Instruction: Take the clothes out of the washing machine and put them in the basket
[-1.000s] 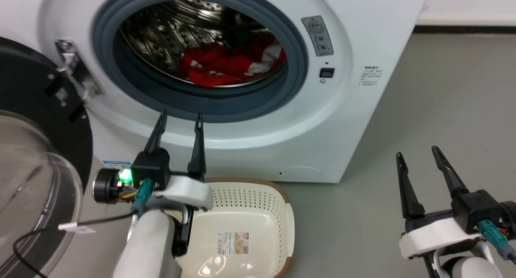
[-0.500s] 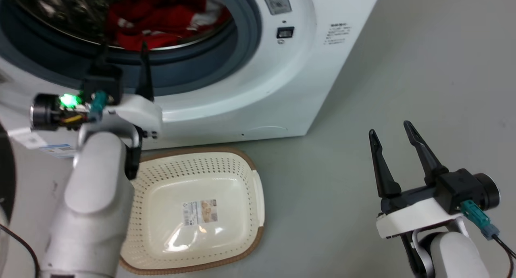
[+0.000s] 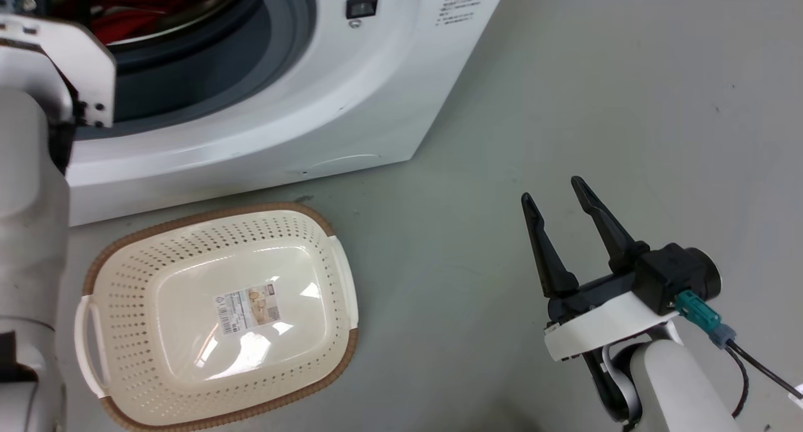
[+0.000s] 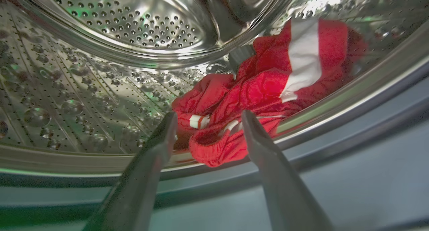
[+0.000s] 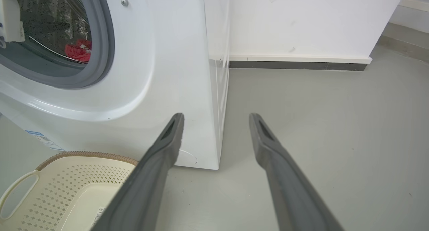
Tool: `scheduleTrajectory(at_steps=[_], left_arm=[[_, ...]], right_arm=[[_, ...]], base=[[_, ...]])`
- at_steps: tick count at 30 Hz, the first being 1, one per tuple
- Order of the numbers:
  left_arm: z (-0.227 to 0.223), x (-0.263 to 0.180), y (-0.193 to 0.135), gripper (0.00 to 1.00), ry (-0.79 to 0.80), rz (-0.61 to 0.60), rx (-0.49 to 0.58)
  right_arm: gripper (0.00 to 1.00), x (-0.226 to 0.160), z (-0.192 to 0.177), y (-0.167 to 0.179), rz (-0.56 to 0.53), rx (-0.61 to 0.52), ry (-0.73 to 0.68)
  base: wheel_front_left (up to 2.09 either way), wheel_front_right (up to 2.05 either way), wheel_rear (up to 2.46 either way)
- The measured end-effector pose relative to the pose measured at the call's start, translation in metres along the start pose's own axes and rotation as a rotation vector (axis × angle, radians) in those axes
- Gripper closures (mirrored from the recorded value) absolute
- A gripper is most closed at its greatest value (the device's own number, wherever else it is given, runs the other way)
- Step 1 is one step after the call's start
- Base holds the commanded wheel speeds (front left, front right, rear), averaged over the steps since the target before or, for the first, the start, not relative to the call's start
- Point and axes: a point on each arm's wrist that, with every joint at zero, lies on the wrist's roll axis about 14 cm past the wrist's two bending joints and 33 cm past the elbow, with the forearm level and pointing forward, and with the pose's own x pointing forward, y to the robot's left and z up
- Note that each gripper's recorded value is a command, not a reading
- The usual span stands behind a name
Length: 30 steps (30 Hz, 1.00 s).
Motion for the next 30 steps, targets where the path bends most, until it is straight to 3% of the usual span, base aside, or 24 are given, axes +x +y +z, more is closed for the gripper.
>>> scheduleTrajectory(at_steps=[8,21,23,24,30], left_arm=[[-0.033,0.025,0.0,0.0,0.29,-0.038,0.081],[-0.07,0.028,-0.007,0.02,0.656,-0.065,0.076],[-0.07,0.028,-0.008,0.63,0.67,-0.066,0.072],[-0.07,0.028,-0.008,1.0,0.676,-0.066,0.066],[-0.072,0.028,-0.007,1.0,0.668,-0.039,0.03]], right_arm=[[0.0,0.001,-0.008,0.001,0.002,0.02,0.023],[0.0,0.002,-0.016,0.0,-0.003,0.044,0.05],[0.0,0.002,-0.017,-0.001,-0.004,0.044,0.051],[0.0,0.002,-0.017,-0.001,-0.004,0.046,0.052],[0.0,0.002,-0.018,-0.001,-0.005,0.05,0.054]], base=[[0.0,0.0,0.0],[0.0,0.0,0.0],[0.0,0.0,0.0],[0.0,0.0,0.0],[0.0,0.0,0.0]])
